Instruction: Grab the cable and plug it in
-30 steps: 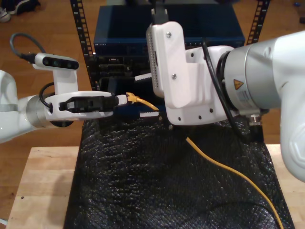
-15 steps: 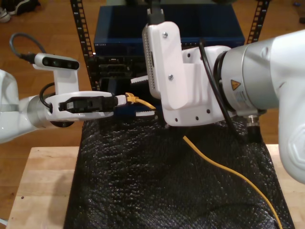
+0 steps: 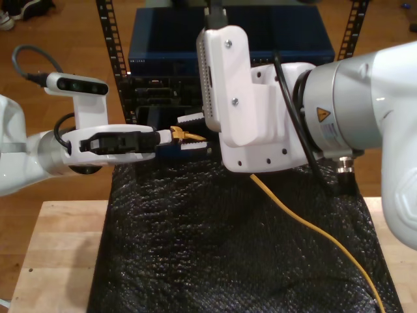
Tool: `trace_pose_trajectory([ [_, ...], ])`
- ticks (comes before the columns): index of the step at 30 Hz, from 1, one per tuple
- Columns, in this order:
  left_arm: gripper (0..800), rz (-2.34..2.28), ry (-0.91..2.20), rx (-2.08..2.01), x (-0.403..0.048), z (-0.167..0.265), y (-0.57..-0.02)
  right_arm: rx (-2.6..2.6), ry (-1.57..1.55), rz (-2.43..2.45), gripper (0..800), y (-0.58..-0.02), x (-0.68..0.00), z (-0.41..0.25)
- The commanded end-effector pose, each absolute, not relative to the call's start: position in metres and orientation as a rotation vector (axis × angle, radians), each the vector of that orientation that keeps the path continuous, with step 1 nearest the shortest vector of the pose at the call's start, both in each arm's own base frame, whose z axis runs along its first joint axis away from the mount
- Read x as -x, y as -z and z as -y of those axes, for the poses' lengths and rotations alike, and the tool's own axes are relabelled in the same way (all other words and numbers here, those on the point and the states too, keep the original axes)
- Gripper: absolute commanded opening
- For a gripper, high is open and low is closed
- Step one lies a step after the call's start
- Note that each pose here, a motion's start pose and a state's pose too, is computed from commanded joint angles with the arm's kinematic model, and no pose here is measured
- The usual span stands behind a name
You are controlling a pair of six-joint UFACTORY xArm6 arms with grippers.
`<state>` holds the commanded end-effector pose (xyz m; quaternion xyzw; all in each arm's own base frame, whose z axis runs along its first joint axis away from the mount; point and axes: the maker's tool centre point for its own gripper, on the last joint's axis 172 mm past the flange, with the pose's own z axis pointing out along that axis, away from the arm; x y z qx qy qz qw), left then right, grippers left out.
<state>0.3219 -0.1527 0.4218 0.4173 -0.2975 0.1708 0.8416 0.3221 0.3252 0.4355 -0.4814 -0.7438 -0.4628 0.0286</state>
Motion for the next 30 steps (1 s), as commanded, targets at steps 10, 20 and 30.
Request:
trace_pose_trajectory([
  [10, 16, 0.63, -0.357, -0.874, -0.3202, 0.1525, -0.4233, 1.484, 1.426, 2.294, 233, -0.4348, -0.3217, -0.326],
  [20, 17, 0.633, -0.343, -0.868, -0.3175, 0.1563, -0.4228, 1.49, 1.426, 2.282, 205, -0.4348, -0.3224, -0.3261],
  [30, 20, 0.635, -0.343, -0.869, -0.3176, 0.1563, -0.4231, 1.492, 1.434, 2.28, 142, -0.4361, -0.3235, -0.3258],
])
